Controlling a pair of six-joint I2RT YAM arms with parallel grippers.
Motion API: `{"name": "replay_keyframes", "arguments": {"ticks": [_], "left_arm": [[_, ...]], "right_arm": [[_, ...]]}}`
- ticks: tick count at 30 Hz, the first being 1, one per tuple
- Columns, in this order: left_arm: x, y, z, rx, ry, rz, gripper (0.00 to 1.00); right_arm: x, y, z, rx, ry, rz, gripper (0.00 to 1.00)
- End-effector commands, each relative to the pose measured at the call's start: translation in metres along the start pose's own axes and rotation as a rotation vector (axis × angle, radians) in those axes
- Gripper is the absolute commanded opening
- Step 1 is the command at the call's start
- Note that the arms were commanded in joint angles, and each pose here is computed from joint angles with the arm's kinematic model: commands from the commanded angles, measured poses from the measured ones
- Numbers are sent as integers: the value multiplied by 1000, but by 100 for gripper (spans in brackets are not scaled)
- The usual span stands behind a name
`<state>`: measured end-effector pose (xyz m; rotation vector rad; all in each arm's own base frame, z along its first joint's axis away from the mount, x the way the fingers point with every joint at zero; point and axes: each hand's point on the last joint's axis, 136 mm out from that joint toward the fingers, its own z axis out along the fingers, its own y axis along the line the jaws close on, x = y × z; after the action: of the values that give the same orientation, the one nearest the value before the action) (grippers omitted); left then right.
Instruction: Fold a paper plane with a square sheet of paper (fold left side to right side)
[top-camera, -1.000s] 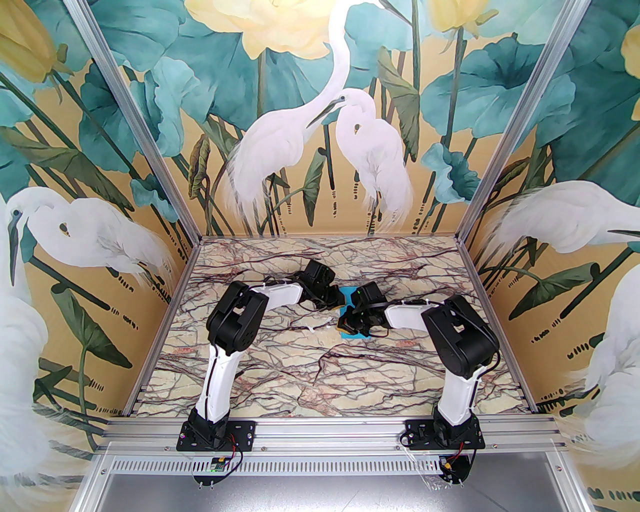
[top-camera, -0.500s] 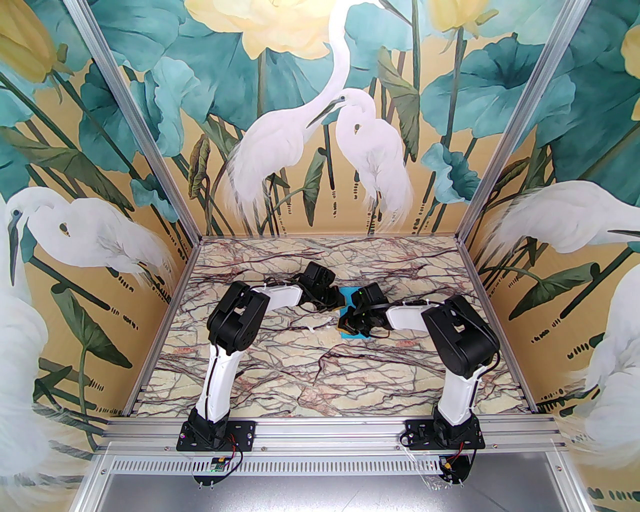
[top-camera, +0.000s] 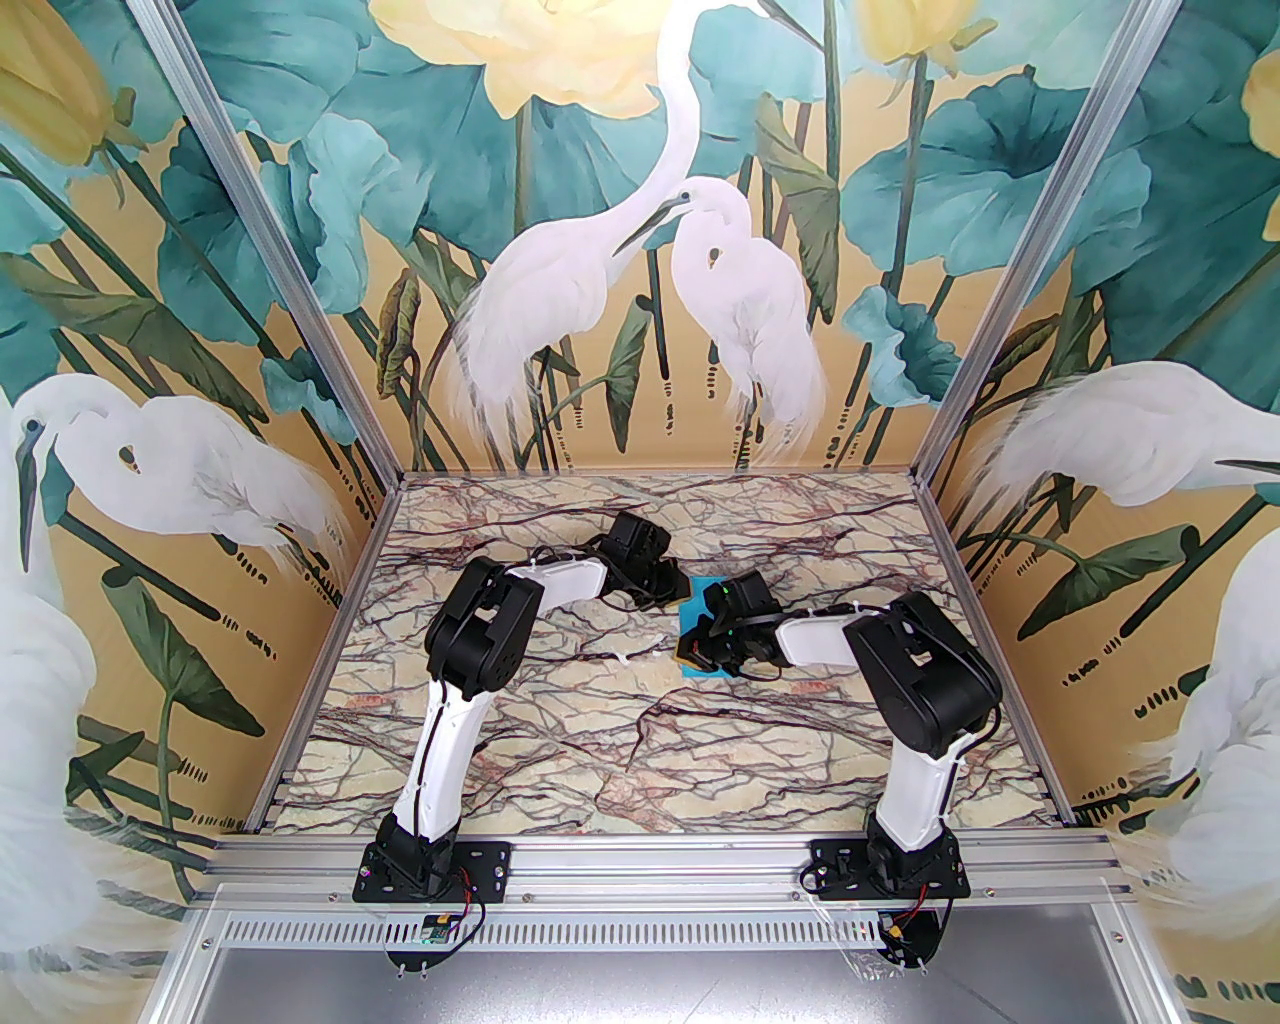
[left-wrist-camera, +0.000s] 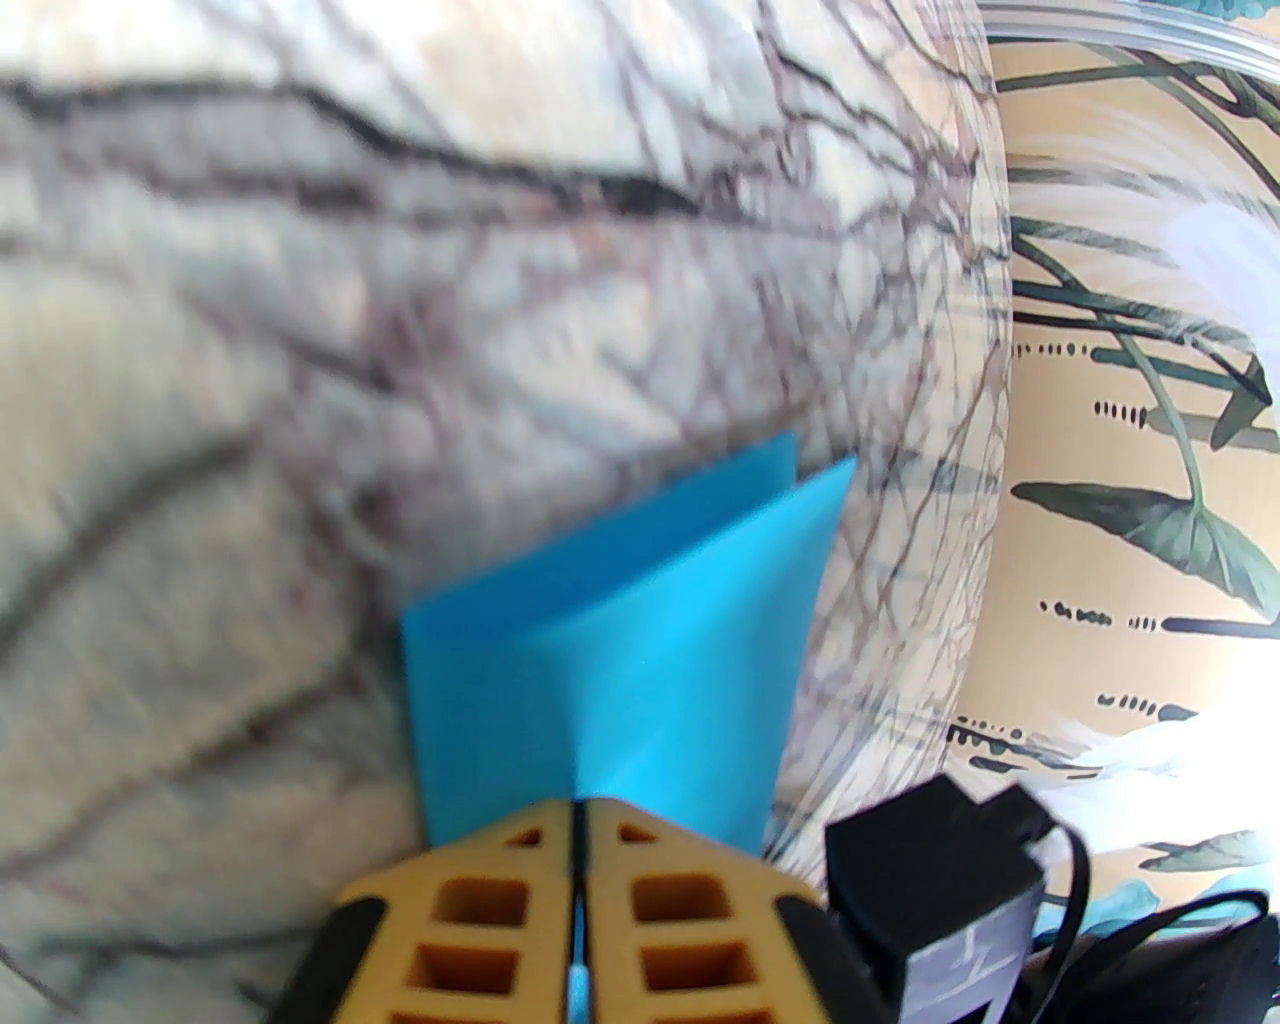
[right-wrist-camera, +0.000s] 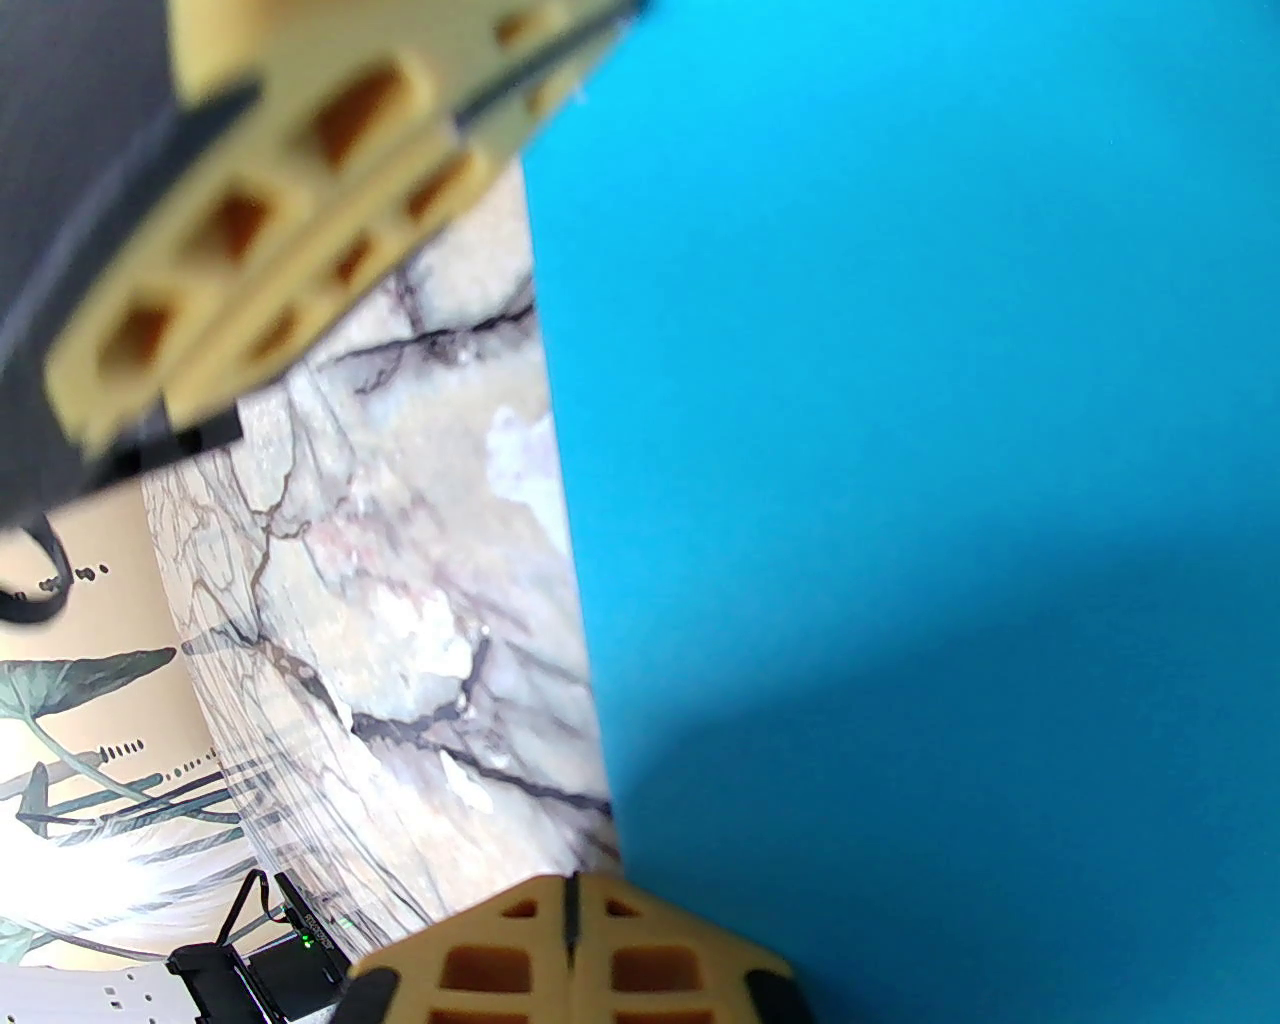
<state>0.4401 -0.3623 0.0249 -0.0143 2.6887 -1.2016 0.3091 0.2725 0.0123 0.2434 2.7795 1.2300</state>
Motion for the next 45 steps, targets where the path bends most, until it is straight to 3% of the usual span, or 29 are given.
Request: {"name": "replay_keyframes", "arguments": {"ticks": [1, 21, 30, 31, 34, 37, 45], "left_arm": [[-7, 50, 12, -113, -7, -32, 10], [-51, 74, 3, -165, -48, -86, 9], [-72, 6, -44, -61, -120, -22, 13], [-71, -2, -51, -51, -129, -11, 14], [-61, -15, -64, -41, -123, -1, 14], [-41, -24, -68, -42, -98, 12, 14], [23, -33, -39, -55, 14, 37, 14]], "right_arm": [[46, -51, 4, 160, 130, 119, 0], [44, -45, 1, 154, 124, 110, 0], [2, -5, -15, 103, 31, 24, 0], [-5, 3, -20, 99, 11, 6, 4], [-22, 26, -38, 84, -49, -46, 22], [-32, 34, -57, 87, -104, -67, 30], [-24, -4, -89, 162, -155, -15, 32]]}}
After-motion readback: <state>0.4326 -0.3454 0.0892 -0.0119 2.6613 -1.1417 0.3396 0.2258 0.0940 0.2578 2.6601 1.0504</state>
